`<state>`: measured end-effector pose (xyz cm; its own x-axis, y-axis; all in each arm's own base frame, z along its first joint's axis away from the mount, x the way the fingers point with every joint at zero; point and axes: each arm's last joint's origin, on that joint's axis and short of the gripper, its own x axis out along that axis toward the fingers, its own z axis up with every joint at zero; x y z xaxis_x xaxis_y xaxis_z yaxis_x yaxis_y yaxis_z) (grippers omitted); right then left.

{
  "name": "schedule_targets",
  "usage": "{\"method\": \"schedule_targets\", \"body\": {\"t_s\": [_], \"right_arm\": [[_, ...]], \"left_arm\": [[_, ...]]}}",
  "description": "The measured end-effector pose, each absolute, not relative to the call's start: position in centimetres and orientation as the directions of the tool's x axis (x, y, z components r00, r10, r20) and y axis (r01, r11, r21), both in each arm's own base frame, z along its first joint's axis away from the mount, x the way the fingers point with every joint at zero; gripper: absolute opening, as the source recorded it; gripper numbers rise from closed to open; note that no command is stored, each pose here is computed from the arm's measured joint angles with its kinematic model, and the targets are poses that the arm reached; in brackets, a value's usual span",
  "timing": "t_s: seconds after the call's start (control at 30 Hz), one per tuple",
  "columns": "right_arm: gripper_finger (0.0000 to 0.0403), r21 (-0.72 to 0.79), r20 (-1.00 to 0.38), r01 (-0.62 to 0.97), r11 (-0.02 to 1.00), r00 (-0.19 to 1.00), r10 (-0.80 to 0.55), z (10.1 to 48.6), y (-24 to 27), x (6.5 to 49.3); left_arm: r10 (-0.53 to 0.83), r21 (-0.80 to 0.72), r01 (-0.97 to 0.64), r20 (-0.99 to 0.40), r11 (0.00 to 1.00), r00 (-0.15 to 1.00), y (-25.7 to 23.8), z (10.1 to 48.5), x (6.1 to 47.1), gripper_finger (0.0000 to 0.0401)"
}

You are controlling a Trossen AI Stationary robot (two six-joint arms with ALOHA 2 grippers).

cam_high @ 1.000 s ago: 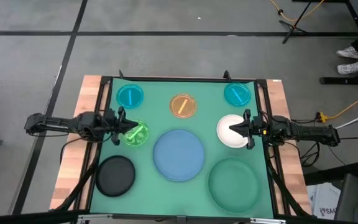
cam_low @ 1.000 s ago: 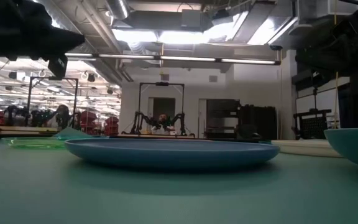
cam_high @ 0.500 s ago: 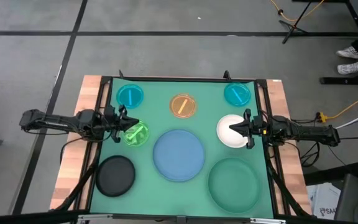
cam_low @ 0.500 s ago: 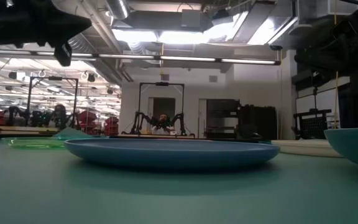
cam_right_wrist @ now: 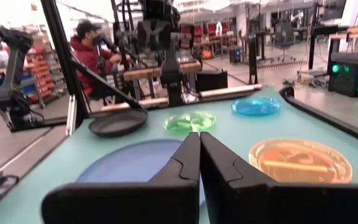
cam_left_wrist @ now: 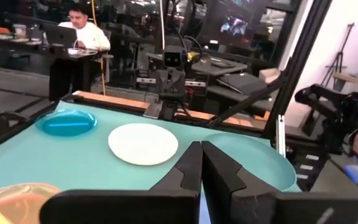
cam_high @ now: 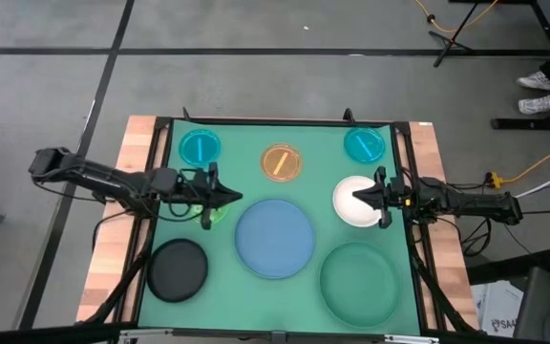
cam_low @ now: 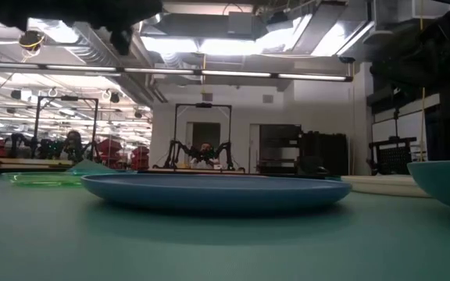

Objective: Stack plastic plates
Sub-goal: Stack the green plate on top of the blue plate

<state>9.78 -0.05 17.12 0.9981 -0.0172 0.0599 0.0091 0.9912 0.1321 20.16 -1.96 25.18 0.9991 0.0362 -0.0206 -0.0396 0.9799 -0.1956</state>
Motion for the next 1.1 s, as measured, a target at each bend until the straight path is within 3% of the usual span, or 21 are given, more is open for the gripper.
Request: {"method": "schedule_targets", "body": {"t_s": [0.3,0.67,0.87,1.1], "right_arm": [[0.0001,0.126,0.043,0.009,0.992,0.999,-0.015,17.0,0.0,9.8],[0.0001,0.082,0.129,0.003,0.997,0.992,-0.013,17.8,0.0,9.7],[0.0001,0.099,0.093,0.09,0.991,0.991,-0.099,17.6,-0.3,9.7],[0.0001,0.095,0.102,-0.08,0.992,0.992,0.07,17.6,0.2,9.7]], "left_arm": [[0.086,-0.249,-0.092,-0.033,0.964,0.996,-2.1,25.8,23.5,0.0],[0.024,-0.232,-0.044,-0.087,0.972,0.996,-4.7,26.4,30.8,0.0],[-0.058,-0.232,0.033,-0.102,0.972,0.993,-7.3,26.7,35.4,0.0],[-0.098,-0.218,0.058,-0.178,0.974,0.979,-10.3,26.9,39.9,0.0]]}}
